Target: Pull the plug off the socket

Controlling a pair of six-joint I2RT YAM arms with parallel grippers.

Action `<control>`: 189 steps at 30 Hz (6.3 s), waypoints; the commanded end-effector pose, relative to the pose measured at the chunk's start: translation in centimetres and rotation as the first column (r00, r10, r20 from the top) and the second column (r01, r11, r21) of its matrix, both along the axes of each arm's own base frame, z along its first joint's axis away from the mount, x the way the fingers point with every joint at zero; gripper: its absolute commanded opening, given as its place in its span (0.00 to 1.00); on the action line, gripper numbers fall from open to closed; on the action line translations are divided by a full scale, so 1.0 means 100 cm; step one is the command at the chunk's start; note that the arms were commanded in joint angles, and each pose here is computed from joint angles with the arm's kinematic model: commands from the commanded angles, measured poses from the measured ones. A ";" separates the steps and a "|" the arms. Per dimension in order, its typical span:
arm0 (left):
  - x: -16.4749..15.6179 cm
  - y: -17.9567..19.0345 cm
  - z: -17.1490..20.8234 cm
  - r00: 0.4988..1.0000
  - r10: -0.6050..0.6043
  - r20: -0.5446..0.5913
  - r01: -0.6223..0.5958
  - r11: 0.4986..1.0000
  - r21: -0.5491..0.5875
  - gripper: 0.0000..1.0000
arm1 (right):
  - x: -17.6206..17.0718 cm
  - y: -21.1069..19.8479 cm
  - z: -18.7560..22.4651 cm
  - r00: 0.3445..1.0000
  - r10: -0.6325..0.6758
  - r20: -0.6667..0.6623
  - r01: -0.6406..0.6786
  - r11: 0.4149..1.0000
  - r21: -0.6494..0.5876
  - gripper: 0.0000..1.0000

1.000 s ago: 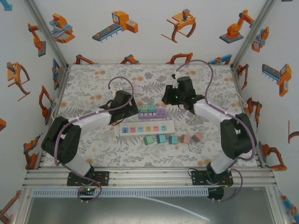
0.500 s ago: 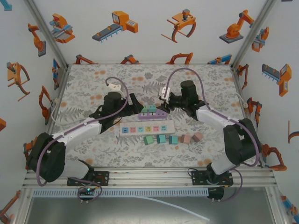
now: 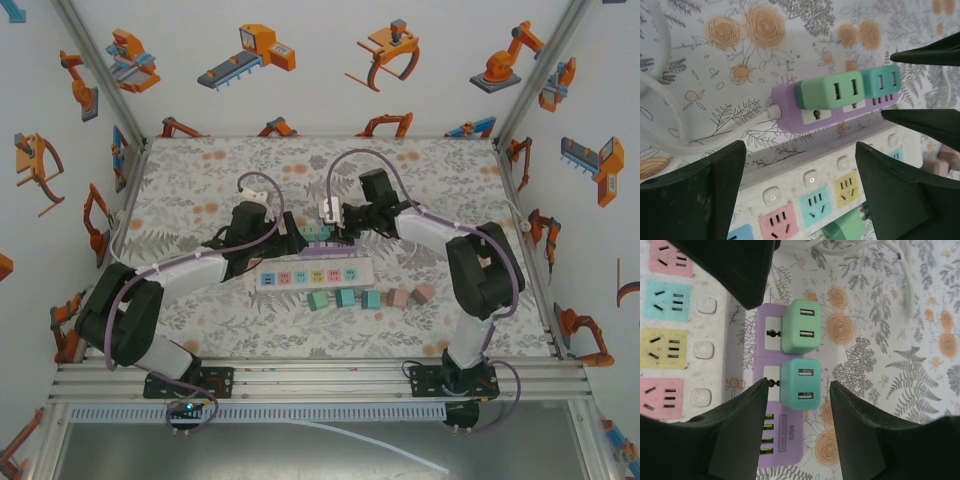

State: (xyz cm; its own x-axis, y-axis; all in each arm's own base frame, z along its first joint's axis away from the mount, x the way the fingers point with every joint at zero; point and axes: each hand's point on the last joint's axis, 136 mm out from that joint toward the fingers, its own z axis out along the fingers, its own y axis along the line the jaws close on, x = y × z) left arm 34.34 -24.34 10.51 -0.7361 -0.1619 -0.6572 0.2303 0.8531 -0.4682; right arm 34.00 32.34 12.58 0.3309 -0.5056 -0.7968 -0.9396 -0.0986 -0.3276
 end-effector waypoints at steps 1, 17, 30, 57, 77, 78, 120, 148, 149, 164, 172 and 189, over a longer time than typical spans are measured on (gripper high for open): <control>0.006 -0.006 0.004 0.999 -0.029 0.014 0.029 1.000 0.001 0.83 | -0.003 0.004 -0.008 0.999 0.022 -0.041 -0.024 0.999 -0.039 0.49; 0.015 -0.004 -0.043 0.991 0.030 -0.131 -0.017 0.995 0.099 0.82 | -0.003 0.013 -0.021 0.993 0.038 -0.108 -0.045 0.997 -0.063 0.32; 0.010 0.030 -0.076 0.961 0.192 -0.197 -0.111 0.927 0.359 0.76 | 0.010 0.025 -0.006 0.978 -0.005 -0.209 0.000 1.000 -0.023 0.25; -0.002 0.050 -0.104 0.933 0.269 -0.240 -0.131 0.873 0.469 0.68 | 0.014 0.031 0.023 0.974 -0.008 -0.224 0.023 0.998 0.066 0.13; -0.004 0.051 -0.097 0.930 0.283 -0.236 -0.155 0.882 0.445 0.68 | 0.003 0.027 0.054 0.996 -0.014 -0.093 0.030 0.985 0.171 0.11; -0.004 0.049 -0.094 0.933 0.276 -0.233 -0.153 0.886 0.437 0.69 | 0.004 0.026 0.059 0.994 -0.033 -0.103 0.051 0.981 0.186 0.10; -0.240 -0.055 0.178 0.536 -0.731 0.424 0.802 0.597 0.015 0.98 | -0.138 -0.215 0.050 -0.162 -0.438 -0.884 0.984 -0.009 -0.176 0.01; -0.240 -0.053 0.125 0.617 -0.730 0.294 0.743 0.664 0.088 0.99 | -0.157 -0.228 -0.070 -0.399 -0.458 -0.794 0.909 -0.086 -0.407 0.37; -0.240 -0.053 0.124 0.615 -0.732 0.292 0.745 0.661 0.089 0.99 | -0.157 -0.228 -0.069 -0.390 -0.465 -0.795 0.913 -0.080 -0.401 0.38; -0.229 -0.044 0.120 0.658 -0.697 0.283 0.693 0.709 0.134 0.99 | -0.166 -0.249 -0.063 -0.411 -0.493 -0.767 0.909 -0.159 -0.385 0.47; -0.202 -0.023 0.117 0.777 -0.558 0.293 0.534 0.829 0.165 0.97 | -0.157 -0.256 -0.022 -0.325 -0.505 -0.800 0.946 -0.177 -0.272 0.47; -0.117 0.070 0.106 0.947 0.083 0.310 -0.109 0.992 0.067 0.97 | -0.071 -0.127 0.147 0.666 -0.689 -0.288 0.741 0.566 0.360 0.41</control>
